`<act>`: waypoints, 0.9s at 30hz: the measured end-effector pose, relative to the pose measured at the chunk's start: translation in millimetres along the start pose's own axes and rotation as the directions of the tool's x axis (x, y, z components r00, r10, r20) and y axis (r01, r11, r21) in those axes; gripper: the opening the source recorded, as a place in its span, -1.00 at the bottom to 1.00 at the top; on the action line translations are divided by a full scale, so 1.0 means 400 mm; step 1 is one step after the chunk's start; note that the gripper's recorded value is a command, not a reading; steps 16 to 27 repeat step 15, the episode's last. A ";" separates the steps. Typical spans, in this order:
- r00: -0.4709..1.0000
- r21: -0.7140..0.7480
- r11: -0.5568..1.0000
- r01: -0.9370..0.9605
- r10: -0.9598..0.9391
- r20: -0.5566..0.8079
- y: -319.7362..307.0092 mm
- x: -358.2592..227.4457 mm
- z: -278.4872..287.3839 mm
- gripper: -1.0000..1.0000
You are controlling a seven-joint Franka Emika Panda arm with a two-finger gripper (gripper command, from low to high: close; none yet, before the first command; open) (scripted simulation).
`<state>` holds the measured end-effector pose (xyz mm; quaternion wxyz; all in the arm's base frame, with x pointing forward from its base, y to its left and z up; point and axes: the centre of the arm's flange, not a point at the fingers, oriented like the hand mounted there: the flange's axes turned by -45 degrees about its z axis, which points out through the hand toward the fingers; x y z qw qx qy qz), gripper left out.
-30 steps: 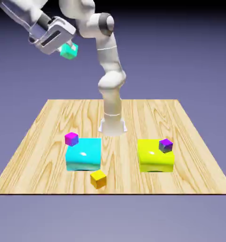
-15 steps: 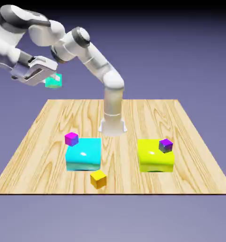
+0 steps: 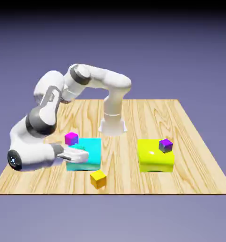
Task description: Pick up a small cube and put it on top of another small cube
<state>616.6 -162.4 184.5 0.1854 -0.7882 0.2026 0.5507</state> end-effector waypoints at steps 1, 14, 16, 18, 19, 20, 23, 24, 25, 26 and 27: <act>1.000 -0.034 0.999 -0.025 0.025 0.019 -0.028 0.049 0.037 -1.00; 0.998 -0.069 0.996 -0.048 0.051 0.033 -0.042 0.136 0.215 1.00; 0.998 -0.071 0.996 -0.048 0.051 0.033 -0.041 0.136 0.215 1.00; 0.998 -0.071 0.996 -0.048 0.051 0.033 -0.041 0.136 0.215 1.00; 0.998 -0.071 0.996 -0.048 0.051 0.033 -0.041 0.136 0.215 1.00; 0.998 -0.071 0.996 -0.048 0.051 0.033 -0.041 0.136 0.215 1.00; 0.998 -0.071 0.996 -0.048 0.051 0.033 -0.041 0.136 0.215 1.00; 0.998 -0.071 0.996 -0.048 0.051 0.033 -0.041 0.136 0.215 1.00; 0.998 -0.071 0.996 -0.048 0.051 0.033 -0.041 0.136 0.215 1.00; 0.998 -0.071 0.996 -0.048 0.051 0.033 -0.041 0.136 0.215 1.00; 0.998 -0.071 0.996 -0.048 0.051 0.033 -0.041 0.136 0.215 1.00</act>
